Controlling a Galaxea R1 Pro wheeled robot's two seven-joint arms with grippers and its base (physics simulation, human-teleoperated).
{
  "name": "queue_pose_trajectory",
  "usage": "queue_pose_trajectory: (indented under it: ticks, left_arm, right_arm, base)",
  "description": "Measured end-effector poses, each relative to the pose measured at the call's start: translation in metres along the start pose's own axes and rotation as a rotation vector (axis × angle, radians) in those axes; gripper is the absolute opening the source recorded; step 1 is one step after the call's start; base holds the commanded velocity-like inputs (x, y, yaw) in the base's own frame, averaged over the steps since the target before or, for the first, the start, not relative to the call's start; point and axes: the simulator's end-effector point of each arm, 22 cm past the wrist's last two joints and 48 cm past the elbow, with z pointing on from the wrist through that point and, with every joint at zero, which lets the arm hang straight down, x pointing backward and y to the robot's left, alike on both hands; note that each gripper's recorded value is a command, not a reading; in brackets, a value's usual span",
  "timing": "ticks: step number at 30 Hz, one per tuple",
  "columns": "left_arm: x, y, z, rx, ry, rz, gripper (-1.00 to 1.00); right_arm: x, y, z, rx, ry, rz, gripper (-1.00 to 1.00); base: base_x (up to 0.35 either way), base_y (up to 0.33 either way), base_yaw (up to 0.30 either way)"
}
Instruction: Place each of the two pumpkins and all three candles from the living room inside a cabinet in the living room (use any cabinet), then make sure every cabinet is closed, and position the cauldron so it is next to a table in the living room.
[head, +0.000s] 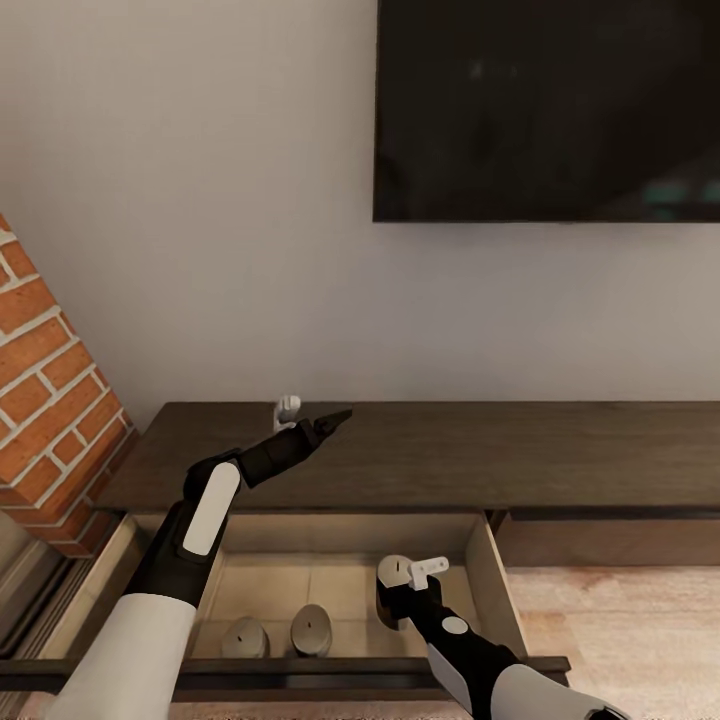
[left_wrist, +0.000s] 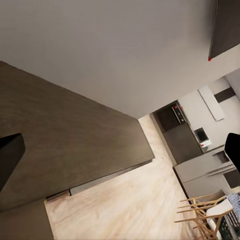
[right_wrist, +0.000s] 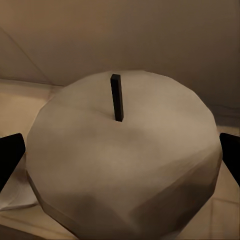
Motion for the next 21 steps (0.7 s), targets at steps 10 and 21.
queue_pose_trajectory:
  ticks: [10,21]
  left_arm:
    - [0.004,0.009,0.001,-0.008,0.006,-0.012,1.0]
    - [0.009,0.018,0.003,-0.016,0.012,-0.026,1.0]
  right_arm:
    - [0.01,-0.011,0.002,0.048,0.023,0.003,-1.0]
    - [0.013,-0.012,0.007,0.048,0.039,0.002,-1.0]
  base:
    - [0.0,0.0,0.0]
    - [0.0,0.0,0.0]
